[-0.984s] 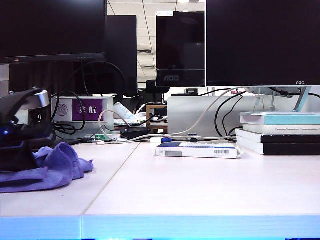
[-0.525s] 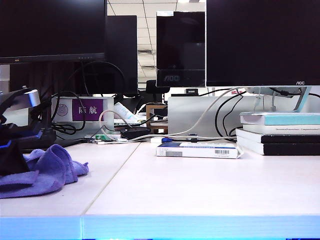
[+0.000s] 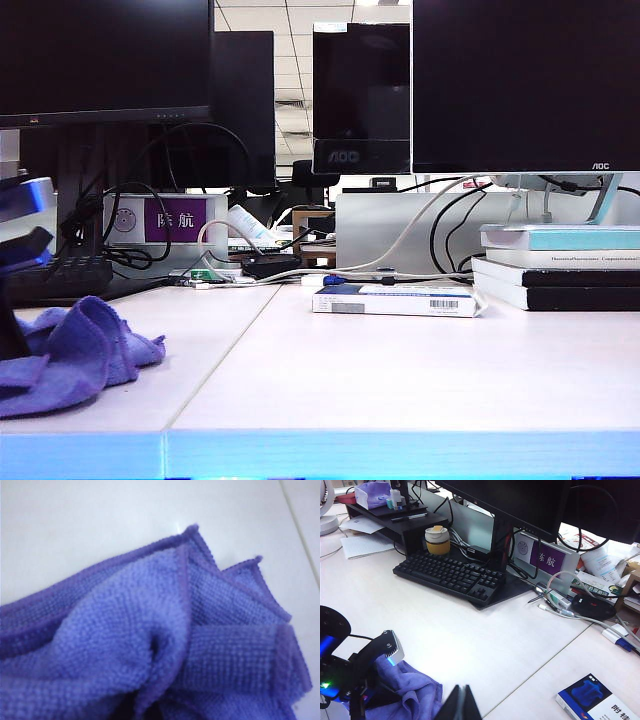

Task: Wipe the table from front to back using the rag.

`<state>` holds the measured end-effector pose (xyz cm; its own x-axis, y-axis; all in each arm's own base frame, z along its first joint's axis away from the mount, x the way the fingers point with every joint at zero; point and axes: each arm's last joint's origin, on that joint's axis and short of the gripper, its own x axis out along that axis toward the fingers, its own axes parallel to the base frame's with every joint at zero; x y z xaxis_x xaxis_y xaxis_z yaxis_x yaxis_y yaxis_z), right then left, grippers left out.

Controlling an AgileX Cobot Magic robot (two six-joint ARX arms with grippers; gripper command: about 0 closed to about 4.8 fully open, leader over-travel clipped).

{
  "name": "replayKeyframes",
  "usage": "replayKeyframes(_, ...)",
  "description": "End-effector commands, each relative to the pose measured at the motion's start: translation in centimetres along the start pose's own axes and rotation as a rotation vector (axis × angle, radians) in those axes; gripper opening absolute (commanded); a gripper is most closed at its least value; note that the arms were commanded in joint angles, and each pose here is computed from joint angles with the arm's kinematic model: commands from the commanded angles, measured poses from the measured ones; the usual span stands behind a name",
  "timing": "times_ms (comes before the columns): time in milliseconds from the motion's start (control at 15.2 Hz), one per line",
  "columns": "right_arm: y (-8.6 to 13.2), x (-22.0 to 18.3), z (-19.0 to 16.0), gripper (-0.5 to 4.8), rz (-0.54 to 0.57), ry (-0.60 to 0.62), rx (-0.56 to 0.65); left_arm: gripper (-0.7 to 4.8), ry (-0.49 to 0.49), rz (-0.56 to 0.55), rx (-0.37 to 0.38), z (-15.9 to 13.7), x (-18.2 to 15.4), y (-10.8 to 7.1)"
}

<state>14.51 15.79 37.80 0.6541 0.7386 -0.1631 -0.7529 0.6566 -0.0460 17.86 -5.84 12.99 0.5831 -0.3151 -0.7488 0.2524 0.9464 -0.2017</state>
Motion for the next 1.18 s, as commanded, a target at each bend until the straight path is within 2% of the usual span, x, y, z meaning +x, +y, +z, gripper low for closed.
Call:
replayKeyframes(66,0.0,-0.2,0.4,-0.01,0.0,-0.025,0.0,-0.06,0.267,0.039,-0.045,-3.4,-0.1,0.5)
replayKeyframes(328,0.0,-0.2,0.4,-0.01,0.0,-0.026,0.0,-0.01,0.233,0.029,-0.04,-2.7,-0.1,0.4)
replayKeyframes(394,0.0,-0.2,0.4,-0.01,0.0,-0.025,0.0,0.87,0.216,0.004,-0.04,-2.0,-0.2,0.2)
replayKeyframes(459,0.0,-0.2,0.4,-0.01,0.0,-0.026,0.0,1.44,0.198,-0.009,-0.038,-1.3,-0.3,0.0)
replayKeyframes(525,0.0,-0.2,0.4,-0.01,0.0,-0.025,0.0,1.54,0.186,-0.022,-0.036,-0.9,-0.4,-0.1)
replayKeyframes(656,0.0,-0.2,0.4,-0.01,0.0,-0.025,0.0,1.54,0.138,-0.036,-0.028,2.1,-1.2,-0.7)
replayKeyframes(787,0.0,-0.2,0.4,-0.01,0.0,-0.025,0.0,0.36,0.11,-0.041,-0.021,4.0,-1.9,-1.1)
replayKeyframes(853,0.0,-0.2,0.4,-0.01,0.0,-0.025,0.0,-0.03,0.093,-0.043,-0.016,4.6,-2.1,-1.2)
replayKeyframes(984,0.0,-0.2,0.4,-0.01,0.0,-0.025,0.0,-0.05,0.032,-0.055,0.007,6.6,-2.8,-1.7)
replayKeyframes(1050,0.0,-0.2,0.4,-0.01,0.0,-0.025,0.0,0.44,0.016,-0.089,0.01,7.3,-3.2,-1.9)
replayKeyframes(1116,0.0,-0.2,0.4,-0.01,0.0,-0.025,0.0,1.18,0.006,-0.096,0.011,7.7,-3.4,-2.0)
replayKeyframes(1181,0.0,-0.2,0.4,-0.01,0.0,-0.025,0.0,2.97,-0.008,-0.098,0.014,8.5,-3.8,-2.2)
